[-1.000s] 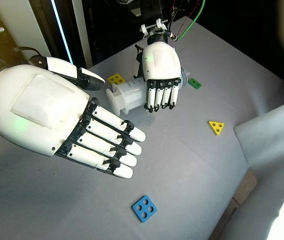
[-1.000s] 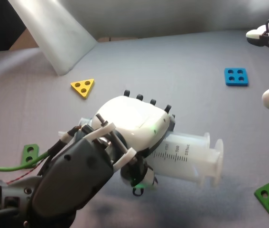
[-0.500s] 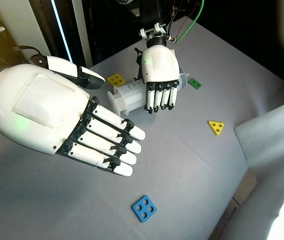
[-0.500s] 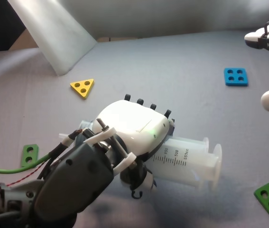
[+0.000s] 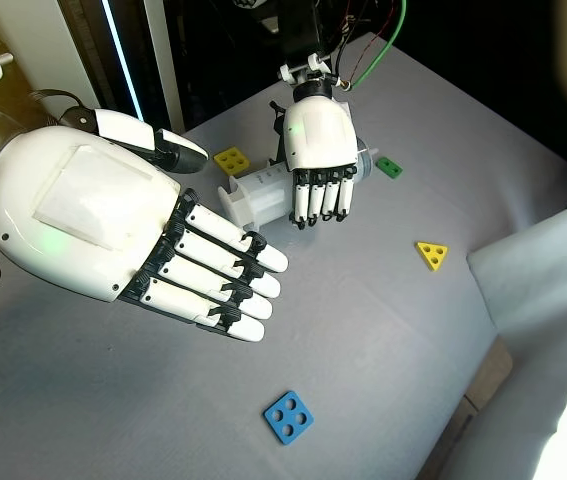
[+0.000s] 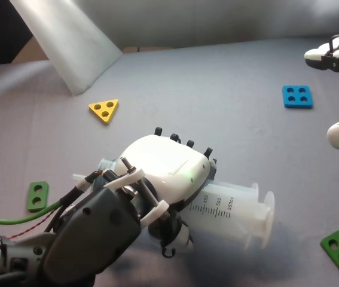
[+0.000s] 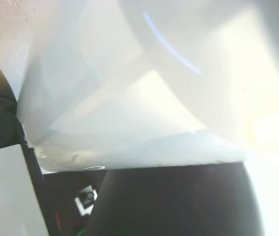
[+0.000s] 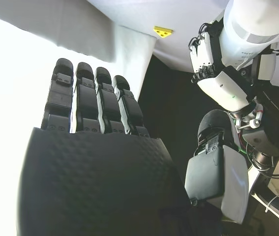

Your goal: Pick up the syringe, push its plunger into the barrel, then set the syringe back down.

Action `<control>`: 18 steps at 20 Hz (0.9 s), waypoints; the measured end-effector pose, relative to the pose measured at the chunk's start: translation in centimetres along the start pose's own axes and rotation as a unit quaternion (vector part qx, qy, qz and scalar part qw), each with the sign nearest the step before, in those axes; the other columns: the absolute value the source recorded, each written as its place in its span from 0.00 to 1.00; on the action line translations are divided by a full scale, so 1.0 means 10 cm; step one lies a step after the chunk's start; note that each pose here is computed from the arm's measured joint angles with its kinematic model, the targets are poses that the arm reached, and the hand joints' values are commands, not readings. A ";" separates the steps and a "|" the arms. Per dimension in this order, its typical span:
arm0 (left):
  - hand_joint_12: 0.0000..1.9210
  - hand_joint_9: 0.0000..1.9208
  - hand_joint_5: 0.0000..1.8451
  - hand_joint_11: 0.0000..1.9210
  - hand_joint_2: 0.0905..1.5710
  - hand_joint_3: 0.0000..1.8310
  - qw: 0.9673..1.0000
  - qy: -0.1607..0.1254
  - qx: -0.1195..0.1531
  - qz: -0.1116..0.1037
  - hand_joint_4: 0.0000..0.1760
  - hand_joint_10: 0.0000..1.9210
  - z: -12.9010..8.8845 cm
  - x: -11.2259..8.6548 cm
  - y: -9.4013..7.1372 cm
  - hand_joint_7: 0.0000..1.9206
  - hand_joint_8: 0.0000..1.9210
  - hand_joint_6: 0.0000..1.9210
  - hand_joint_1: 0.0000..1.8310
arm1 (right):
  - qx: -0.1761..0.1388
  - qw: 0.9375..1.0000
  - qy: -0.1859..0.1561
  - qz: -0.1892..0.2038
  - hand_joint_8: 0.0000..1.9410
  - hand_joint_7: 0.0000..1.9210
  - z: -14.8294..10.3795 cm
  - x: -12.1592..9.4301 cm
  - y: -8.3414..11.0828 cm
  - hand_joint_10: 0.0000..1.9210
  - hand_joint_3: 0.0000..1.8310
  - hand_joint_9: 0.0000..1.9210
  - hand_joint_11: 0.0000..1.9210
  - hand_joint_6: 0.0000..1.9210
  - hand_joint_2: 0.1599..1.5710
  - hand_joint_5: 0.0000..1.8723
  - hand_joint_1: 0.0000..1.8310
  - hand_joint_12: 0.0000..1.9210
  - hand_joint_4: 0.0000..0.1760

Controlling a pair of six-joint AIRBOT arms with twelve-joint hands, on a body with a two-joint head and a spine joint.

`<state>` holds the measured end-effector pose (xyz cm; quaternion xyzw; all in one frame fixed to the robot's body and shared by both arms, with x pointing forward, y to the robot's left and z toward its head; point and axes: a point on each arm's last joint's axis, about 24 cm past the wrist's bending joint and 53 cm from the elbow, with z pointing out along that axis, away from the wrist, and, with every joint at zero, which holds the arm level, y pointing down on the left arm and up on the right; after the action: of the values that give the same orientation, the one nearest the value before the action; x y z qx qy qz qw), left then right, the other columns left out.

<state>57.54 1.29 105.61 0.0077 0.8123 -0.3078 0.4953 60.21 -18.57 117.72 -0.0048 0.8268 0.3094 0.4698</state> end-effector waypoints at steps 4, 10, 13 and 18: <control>0.22 0.06 0.04 0.00 0.50 0.00 1.000 -0.007 0.005 0.007 0.00 0.00 0.00 -0.03 -0.02 0.05 0.00 0.00 0.26 | -0.003 1.000 0.001 0.000 0.00 0.00 0.00 0.00 0.02 0.00 0.00 0.00 0.00 0.00 0.62 0.00 0.00 0.00 0.00; 0.09 0.00 0.01 0.00 0.45 0.00 1.000 -0.007 0.006 -0.002 0.00 0.00 -0.02 -0.04 0.01 0.00 0.00 0.00 0.27 | -0.005 1.000 0.002 0.000 0.00 0.00 0.00 0.01 0.02 0.00 0.00 0.00 0.00 0.00 0.62 0.00 0.00 0.00 0.00; 0.00 0.00 0.00 0.00 0.42 0.00 1.000 -0.017 0.019 0.009 0.00 0.00 -0.04 -0.16 0.01 0.00 0.00 0.00 0.21 | -0.006 1.000 0.002 0.000 0.00 0.00 0.00 0.01 0.03 0.00 0.00 0.00 0.00 0.00 0.62 0.00 0.00 0.00 0.00; 0.00 0.00 0.00 0.00 0.38 0.00 0.999 -0.014 0.039 0.019 0.00 0.00 -0.09 -0.38 0.02 0.00 0.00 0.00 0.20 | -0.029 0.999 -0.002 -0.027 0.00 0.00 -0.01 -0.03 0.15 0.00 0.00 0.00 0.00 0.00 0.62 0.00 0.00 0.00 0.00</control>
<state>58.83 2.96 108.85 0.0378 0.7926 -0.3297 0.5114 59.85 -17.46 118.72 -0.0406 0.8159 0.3205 0.4794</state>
